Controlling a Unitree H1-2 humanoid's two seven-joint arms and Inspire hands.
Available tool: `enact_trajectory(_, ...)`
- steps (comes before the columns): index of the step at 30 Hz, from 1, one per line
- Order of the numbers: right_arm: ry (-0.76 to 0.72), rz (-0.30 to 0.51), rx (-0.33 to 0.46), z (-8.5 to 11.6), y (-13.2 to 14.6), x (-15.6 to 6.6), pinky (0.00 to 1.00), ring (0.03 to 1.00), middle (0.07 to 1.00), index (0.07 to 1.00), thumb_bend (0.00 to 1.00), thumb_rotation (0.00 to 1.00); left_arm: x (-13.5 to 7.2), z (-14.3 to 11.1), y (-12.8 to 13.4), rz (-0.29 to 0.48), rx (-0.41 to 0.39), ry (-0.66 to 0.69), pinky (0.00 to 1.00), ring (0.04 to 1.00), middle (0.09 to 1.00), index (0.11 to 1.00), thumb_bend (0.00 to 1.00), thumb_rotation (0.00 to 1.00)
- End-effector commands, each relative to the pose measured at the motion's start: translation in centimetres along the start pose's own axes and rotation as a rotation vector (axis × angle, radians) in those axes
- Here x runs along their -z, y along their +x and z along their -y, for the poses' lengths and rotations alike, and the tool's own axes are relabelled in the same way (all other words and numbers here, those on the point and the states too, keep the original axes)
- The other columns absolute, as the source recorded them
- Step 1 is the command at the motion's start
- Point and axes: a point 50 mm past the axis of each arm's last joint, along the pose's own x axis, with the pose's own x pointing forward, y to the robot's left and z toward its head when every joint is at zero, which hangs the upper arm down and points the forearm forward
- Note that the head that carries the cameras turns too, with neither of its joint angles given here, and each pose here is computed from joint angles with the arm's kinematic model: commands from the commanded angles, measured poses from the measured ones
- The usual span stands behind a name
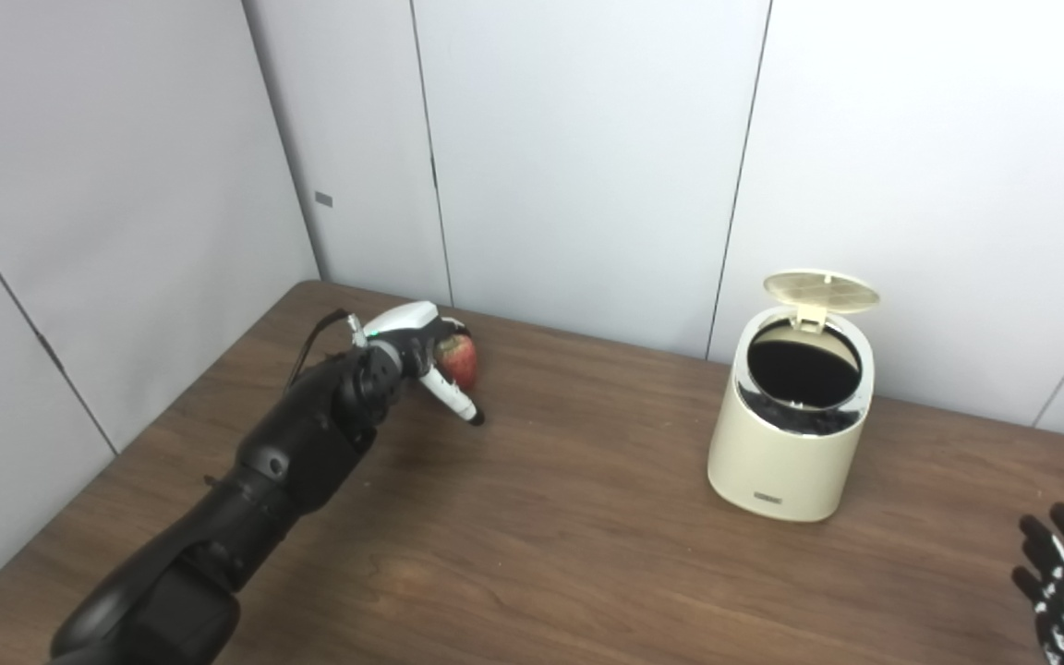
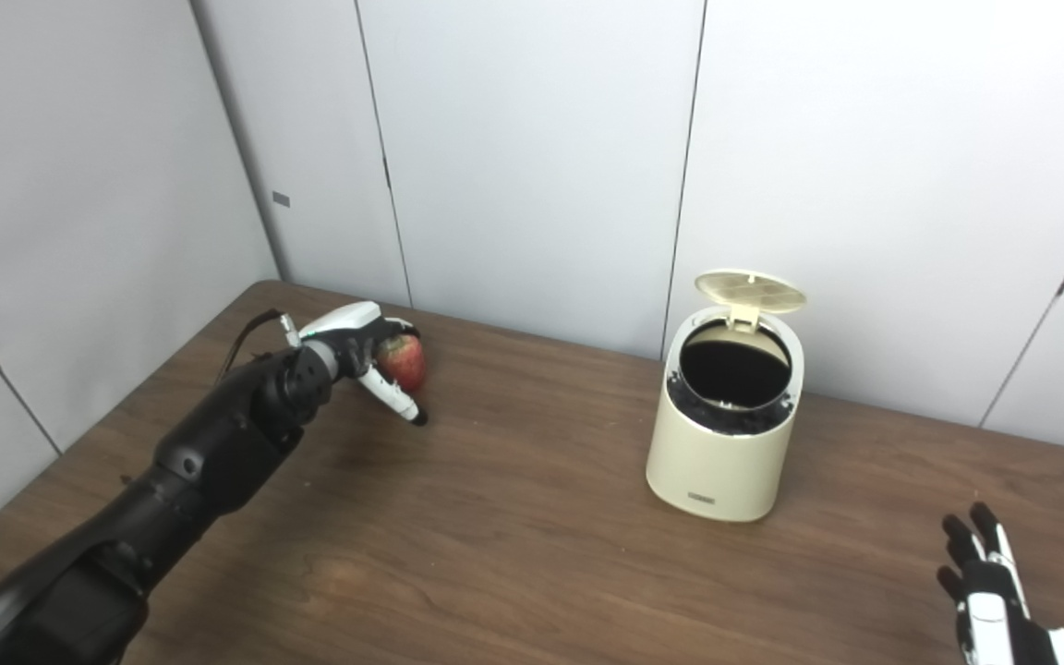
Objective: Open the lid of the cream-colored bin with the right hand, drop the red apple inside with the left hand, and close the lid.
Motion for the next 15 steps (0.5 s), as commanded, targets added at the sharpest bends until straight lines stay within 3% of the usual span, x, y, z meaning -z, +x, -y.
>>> enact_trajectory(1,-0.004,0.088,0.001,-0.1,0.6,-1.6,0.95,0.973,0.946,0.991,0.38,1.0,-0.4,-3.2,0.0,0.004,-0.088,0.016,0.8,0.921,0.932,0.859,0.97,0.16)
enact_trajectory(9,-0.001,0.095,0.0,0.0,0.8,-1.0,0.97,0.985,0.952,0.994,0.37,1.0,-0.4,-3.0,0.1,0.041,-0.134,-0.039,0.58,0.704,0.795,0.733,0.83,0.01)
enact_trajectory(10,-0.006,0.096,0.002,0.0,0.8,-0.9,0.96,0.979,0.946,0.991,0.38,1.0,-0.4,-3.0,0.0,0.054,-0.151,-0.06,0.44,0.543,0.609,0.657,0.66,0.0)
enact_trajectory(12,-0.011,0.096,0.006,0.0,0.8,-0.8,0.95,0.969,0.937,0.988,0.39,1.0,-0.4,-3.0,-0.1,0.074,-0.19,-0.096,0.45,0.472,0.519,0.544,0.55,0.0)
enact_trajectory(15,-0.002,0.097,0.001,0.1,0.9,-0.6,0.95,0.973,0.939,0.994,0.38,1.0,-0.5,-3.0,-0.3,0.096,-0.24,-0.117,0.49,0.459,0.51,0.478,0.51,0.0)
